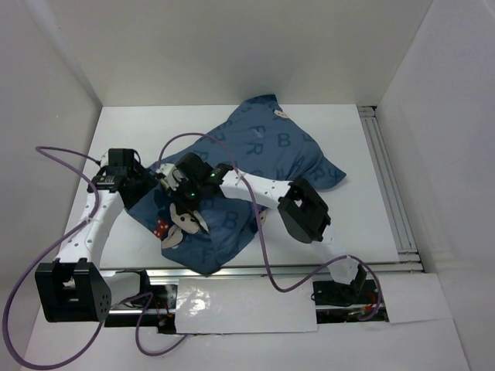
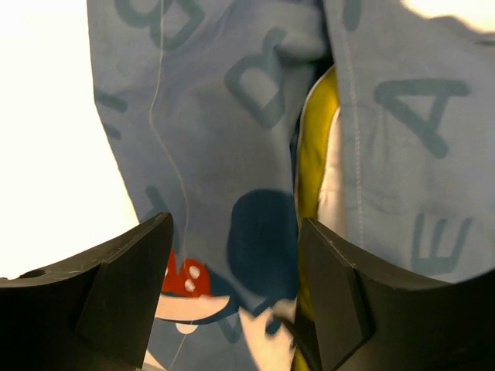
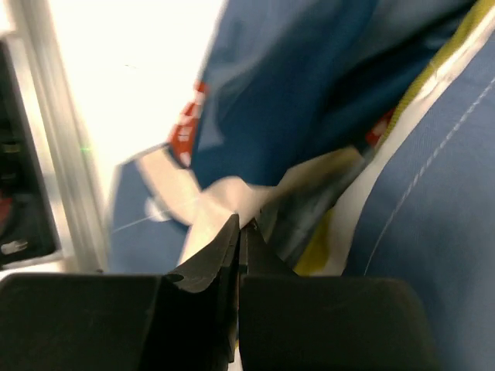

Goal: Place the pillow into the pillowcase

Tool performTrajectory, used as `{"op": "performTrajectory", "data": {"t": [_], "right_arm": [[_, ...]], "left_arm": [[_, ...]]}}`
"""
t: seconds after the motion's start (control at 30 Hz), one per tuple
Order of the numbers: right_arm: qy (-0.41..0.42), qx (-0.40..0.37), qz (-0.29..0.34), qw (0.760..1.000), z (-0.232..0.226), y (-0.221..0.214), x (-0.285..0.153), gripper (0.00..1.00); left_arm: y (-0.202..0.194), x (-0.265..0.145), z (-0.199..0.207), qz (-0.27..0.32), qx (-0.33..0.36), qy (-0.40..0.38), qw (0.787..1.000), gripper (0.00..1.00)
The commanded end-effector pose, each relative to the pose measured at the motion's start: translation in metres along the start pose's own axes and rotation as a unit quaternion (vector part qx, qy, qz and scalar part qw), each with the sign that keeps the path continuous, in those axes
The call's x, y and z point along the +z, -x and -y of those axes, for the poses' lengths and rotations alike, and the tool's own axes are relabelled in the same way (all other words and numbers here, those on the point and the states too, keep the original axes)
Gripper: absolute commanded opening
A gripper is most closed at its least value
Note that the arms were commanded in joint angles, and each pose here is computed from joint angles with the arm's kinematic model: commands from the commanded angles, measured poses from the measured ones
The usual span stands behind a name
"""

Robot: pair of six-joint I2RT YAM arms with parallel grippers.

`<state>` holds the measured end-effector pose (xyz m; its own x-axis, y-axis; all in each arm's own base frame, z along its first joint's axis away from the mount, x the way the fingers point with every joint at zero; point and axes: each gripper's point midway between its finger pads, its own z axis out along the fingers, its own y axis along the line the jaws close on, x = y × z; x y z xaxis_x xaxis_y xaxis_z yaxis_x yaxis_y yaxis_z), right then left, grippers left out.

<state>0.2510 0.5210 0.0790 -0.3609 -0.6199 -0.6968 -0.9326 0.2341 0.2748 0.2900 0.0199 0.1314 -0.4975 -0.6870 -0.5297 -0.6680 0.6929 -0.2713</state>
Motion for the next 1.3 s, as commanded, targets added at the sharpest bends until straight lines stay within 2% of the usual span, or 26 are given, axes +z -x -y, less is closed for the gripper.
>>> {"op": "performTrajectory", "data": {"t": [0.0, 0.07, 0.23, 0.37, 0.43, 0.47, 0.57, 0.77, 0.87, 0.93, 0.97, 1.07, 1.23, 1.27], "right_arm": [[0.041, -0.050, 0.101, 0.993, -0.054, 0.077, -0.080, 0.00], [0.028, -0.061, 0.153, 0.986, -0.067, 0.104, -0.118, 0.00], [-0.003, -0.055, 0.192, 0.980, -0.072, 0.114, -0.154, 0.00], [-0.088, -0.044, 0.199, 0.975, -0.048, 0.123, -0.173, 0.00], [-0.142, -0.029, 0.188, 0.972, -0.032, 0.122, -0.181, 0.00], [-0.194, -0.012, 0.160, 0.968, -0.010, 0.109, -0.178, 0.00], [-0.228, -0.001, 0.144, 0.963, -0.002, 0.106, -0.181, 0.01], [-0.167, -0.022, 0.144, 0.975, -0.031, 0.108, -0.181, 0.06], [-0.106, -0.042, 0.136, 0.984, -0.053, 0.105, -0.179, 0.06], [-0.027, -0.064, 0.137, 0.988, -0.082, 0.106, -0.180, 0.14], [0.025, -0.080, 0.136, 0.987, -0.100, 0.104, -0.179, 0.14], [0.074, -0.096, 0.128, 0.984, -0.117, 0.096, -0.181, 0.16], [0.073, -0.099, 0.126, 0.984, -0.116, 0.088, -0.179, 0.16], [0.037, -0.080, 0.118, 0.989, -0.102, 0.083, -0.174, 0.21]], "left_arm": [[0.018, -0.010, 0.014, 0.026, -0.022, -0.042, 0.999, 0.79], [0.018, -0.009, 0.018, 0.024, -0.021, -0.056, 0.998, 0.79], [0.012, -0.006, 0.023, 0.013, -0.011, -0.078, 0.997, 0.83], [0.007, -0.003, 0.028, 0.001, -0.005, -0.091, 0.996, 0.83], [0.005, -0.002, 0.032, -0.005, -0.004, -0.099, 0.995, 0.83], [0.002, 0.001, 0.032, -0.013, 0.001, -0.100, 0.995, 0.83], [0.001, 0.006, 0.030, -0.014, 0.001, -0.093, 0.996, 0.83], [-0.004, 0.014, 0.027, -0.027, 0.003, -0.082, 0.996, 0.82], [-0.004, 0.014, 0.028, -0.027, -0.002, -0.082, 0.996, 0.80], [-0.005, 0.016, 0.027, -0.026, -0.002, -0.083, 0.996, 0.79], [-0.007, 0.016, 0.029, -0.030, -0.002, -0.087, 0.996, 0.79], [-0.008, 0.021, 0.029, -0.034, -0.001, -0.083, 0.996, 0.75], [-0.010, 0.026, 0.019, -0.041, -0.003, -0.062, 0.997, 0.72], [-0.010, 0.026, 0.019, -0.041, -0.003, -0.062, 0.997, 0.72]]}}
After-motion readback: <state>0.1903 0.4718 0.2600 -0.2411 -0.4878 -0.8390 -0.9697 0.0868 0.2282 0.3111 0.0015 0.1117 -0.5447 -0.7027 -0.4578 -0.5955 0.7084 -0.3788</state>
